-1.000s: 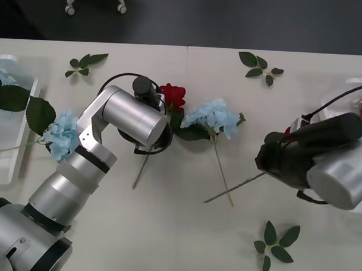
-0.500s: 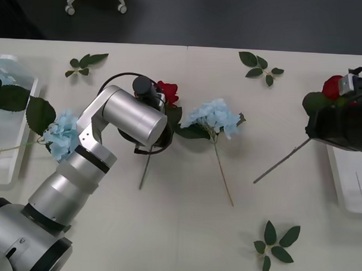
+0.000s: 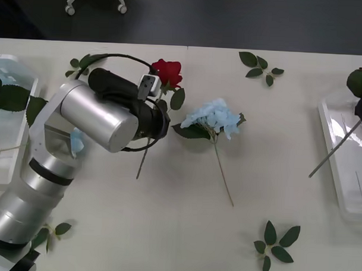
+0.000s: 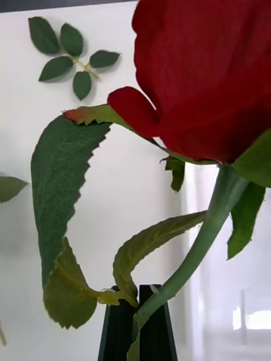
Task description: Put the red flowers into the right box and the blue flowers into the left box
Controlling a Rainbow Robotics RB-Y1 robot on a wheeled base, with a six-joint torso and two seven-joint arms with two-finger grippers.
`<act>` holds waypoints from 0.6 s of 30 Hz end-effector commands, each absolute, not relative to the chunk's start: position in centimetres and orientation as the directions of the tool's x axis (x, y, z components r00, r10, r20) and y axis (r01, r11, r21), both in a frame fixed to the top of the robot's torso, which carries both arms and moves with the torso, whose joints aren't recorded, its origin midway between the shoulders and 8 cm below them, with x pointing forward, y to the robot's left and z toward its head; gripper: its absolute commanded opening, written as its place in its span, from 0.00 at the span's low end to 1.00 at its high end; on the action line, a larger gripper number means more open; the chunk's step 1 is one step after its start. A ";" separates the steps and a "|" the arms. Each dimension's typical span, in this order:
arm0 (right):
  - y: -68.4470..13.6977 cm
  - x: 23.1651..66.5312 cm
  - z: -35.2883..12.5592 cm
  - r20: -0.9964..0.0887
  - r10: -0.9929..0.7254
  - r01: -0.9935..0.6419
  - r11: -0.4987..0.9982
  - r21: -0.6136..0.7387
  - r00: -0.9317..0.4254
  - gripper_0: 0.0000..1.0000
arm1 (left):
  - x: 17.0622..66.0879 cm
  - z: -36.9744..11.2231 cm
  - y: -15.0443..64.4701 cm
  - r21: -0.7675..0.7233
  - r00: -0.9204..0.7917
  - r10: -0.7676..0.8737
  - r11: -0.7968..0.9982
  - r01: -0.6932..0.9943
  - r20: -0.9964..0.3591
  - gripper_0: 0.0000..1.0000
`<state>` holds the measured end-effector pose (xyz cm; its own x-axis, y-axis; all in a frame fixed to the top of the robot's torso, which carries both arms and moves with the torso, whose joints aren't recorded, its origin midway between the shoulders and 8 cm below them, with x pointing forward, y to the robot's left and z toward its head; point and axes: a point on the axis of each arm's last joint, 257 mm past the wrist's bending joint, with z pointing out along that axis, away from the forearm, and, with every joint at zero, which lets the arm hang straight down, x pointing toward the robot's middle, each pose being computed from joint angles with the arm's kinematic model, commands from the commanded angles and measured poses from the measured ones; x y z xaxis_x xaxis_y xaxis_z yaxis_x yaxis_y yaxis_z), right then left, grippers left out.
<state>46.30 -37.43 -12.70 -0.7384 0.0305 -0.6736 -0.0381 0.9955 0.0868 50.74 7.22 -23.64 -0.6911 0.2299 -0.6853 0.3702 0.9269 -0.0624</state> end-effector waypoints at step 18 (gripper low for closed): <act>-50.9 47.9 -11.1 -0.621 -0.285 -0.117 0.948 -0.296 -0.730 0.00 | 43.4 -10.5 5.9 -0.174 -0.318 0.190 0.535 0.827 -0.929 0.00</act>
